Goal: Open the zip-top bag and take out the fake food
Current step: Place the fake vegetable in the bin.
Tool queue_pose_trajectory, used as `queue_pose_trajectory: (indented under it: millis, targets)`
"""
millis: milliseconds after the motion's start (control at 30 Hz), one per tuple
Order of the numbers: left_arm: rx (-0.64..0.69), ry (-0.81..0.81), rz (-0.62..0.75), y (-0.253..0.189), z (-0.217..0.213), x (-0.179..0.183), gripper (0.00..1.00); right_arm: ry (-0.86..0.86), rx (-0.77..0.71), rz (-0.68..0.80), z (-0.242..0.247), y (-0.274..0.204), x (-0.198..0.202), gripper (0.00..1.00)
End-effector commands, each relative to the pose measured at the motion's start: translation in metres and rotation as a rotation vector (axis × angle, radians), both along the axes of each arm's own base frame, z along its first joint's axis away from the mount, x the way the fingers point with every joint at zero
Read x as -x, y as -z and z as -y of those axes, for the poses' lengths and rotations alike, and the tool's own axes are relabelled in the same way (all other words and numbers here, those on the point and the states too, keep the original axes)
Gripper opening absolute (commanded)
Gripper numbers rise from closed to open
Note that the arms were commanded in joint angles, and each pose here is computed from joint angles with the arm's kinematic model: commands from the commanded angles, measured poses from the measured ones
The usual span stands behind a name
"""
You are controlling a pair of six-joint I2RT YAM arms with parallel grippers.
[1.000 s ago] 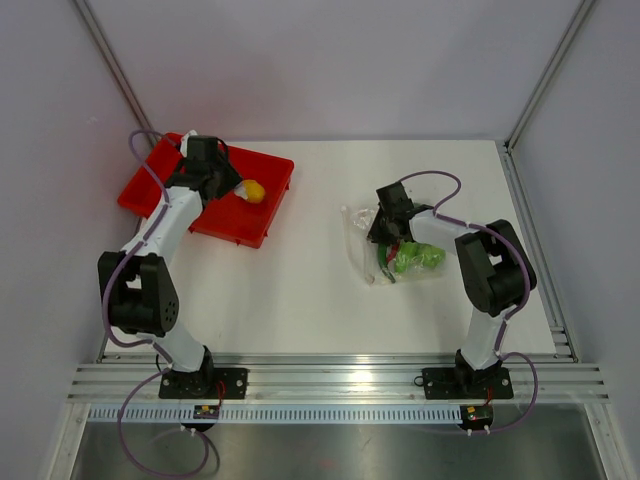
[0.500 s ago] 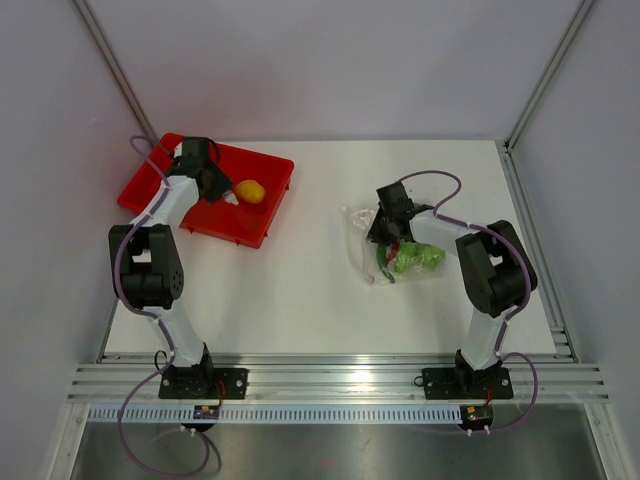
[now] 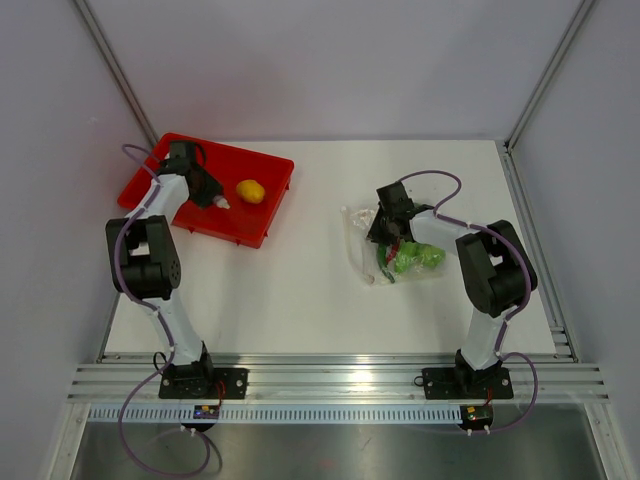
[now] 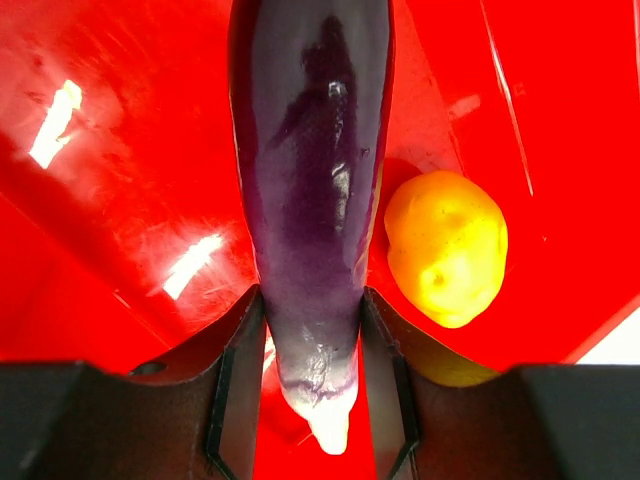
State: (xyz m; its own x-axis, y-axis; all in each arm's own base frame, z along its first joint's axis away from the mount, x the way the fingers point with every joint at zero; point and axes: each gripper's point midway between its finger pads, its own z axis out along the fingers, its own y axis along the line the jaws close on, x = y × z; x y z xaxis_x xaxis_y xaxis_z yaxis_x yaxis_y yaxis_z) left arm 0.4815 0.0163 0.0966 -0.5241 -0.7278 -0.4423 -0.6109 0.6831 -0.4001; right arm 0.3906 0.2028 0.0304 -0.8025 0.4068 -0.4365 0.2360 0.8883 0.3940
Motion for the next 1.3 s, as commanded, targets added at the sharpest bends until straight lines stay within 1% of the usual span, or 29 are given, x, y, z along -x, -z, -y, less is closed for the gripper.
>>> queue_pose_trajectory:
  millis: [0,167,367,467,600,633,700,800,867,933,1000,1033,1067,1100,1200,1267]
  targets:
    - [0.03,0.024,0.016,-0.006,0.005,-0.009,0.38,-0.013,-0.042,0.07,-0.005,-0.025,-0.008,0.25]
    - [0.042,0.026,0.015,-0.003,0.006,-0.009,0.4,-0.011,-0.043,0.067,-0.004,-0.025,-0.008,0.25]
    - [0.071,0.032,0.024,0.006,0.011,-0.007,0.4,-0.013,-0.045,0.077,-0.004,-0.026,-0.009,0.25]
    - [0.094,0.052,0.038,0.004,0.017,-0.009,0.44,-0.011,-0.043,0.078,-0.004,-0.027,-0.009,0.25]
    - [0.07,0.032,0.05,0.001,0.013,-0.004,0.53,-0.015,-0.048,0.077,-0.005,-0.027,-0.008,0.25]
    - [0.063,0.022,0.078,-0.009,0.011,-0.002,0.59,-0.013,-0.048,0.084,-0.004,-0.028,-0.009,0.25]
    - [0.049,0.005,0.115,-0.016,0.008,-0.001,0.66,-0.01,-0.047,0.086,-0.004,-0.029,-0.008,0.25]
    - [0.04,0.0,0.142,-0.032,0.007,-0.001,0.67,-0.009,-0.047,0.089,-0.003,-0.029,-0.008,0.25]
    - [0.064,0.026,0.169,-0.044,0.013,-0.001,0.73,-0.01,-0.05,0.093,-0.004,-0.031,-0.009,0.25]
    - [0.095,0.052,0.2,-0.053,0.02,-0.001,0.74,-0.008,-0.054,0.106,-0.003,-0.033,-0.009,0.25]
    - [0.108,0.058,0.278,-0.077,0.023,-0.001,0.8,-0.004,-0.054,0.118,-0.001,-0.036,-0.007,0.25]
    - [0.11,0.057,0.304,-0.079,0.023,0.002,0.84,0.0,-0.053,0.123,-0.001,-0.037,-0.008,0.25]
    - [0.111,0.061,0.341,-0.089,0.024,0.003,0.92,0.004,-0.051,0.129,0.001,-0.038,-0.008,0.26]
    - [0.109,0.066,0.385,-0.104,0.024,0.005,0.95,0.004,-0.053,0.134,0.001,-0.039,-0.007,0.27]
    - [0.136,0.093,0.431,-0.125,0.028,0.006,0.98,0.002,-0.06,0.15,0.001,-0.043,-0.007,0.27]
    - [0.196,0.115,0.443,-0.136,0.036,0.008,0.98,0.004,-0.062,0.155,0.001,-0.044,-0.007,0.27]
